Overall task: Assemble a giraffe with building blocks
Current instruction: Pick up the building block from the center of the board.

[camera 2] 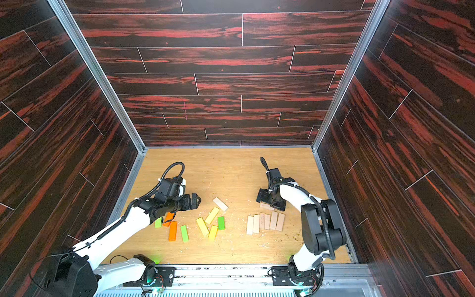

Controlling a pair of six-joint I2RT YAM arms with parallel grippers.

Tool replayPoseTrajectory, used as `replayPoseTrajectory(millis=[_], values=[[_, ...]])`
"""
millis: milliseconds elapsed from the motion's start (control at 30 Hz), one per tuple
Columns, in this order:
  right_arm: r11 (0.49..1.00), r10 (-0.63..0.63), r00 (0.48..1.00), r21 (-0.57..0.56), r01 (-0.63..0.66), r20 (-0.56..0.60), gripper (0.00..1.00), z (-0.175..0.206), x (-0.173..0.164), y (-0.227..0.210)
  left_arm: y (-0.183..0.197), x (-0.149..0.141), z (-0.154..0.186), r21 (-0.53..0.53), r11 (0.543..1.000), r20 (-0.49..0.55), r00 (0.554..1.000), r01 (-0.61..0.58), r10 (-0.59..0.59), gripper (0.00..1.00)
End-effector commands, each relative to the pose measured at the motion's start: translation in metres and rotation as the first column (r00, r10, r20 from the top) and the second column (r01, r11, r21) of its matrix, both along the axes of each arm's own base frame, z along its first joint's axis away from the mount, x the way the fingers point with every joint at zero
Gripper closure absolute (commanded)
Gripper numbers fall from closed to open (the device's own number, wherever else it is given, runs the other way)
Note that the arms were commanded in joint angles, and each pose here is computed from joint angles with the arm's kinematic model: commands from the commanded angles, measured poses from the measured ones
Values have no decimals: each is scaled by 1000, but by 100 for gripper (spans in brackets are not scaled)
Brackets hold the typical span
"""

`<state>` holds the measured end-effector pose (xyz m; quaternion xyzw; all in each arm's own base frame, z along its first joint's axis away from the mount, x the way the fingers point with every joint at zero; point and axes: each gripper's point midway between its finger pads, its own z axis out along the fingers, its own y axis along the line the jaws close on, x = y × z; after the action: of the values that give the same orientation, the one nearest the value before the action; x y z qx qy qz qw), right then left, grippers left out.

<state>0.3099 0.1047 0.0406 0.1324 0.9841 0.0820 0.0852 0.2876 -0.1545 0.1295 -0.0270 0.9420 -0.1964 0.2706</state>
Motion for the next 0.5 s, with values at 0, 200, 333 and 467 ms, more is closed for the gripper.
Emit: replayPoseTrajectory(millis=[0, 200, 333, 467], values=[[1000, -1, 1000, -26, 0, -26, 1, -8, 2, 1, -8, 7, 12, -26, 1000, 30, 1000, 9, -8, 0], [997, -13, 997, -81, 6, -79, 1, -26, -2, 3, -10, 6, 10, -25, 1000, 29, 999, 16, -15, 0], [993, -30, 995, -119, 19, -96, 2, -35, -1, -2, -9, 5, 11, -24, 1000, 33, 999, 17, -16, 0], [989, -40, 994, -143, 26, -98, 12, -38, -1, -6, -8, 4, 10, -14, 1000, 34, 999, 19, -19, 0]])
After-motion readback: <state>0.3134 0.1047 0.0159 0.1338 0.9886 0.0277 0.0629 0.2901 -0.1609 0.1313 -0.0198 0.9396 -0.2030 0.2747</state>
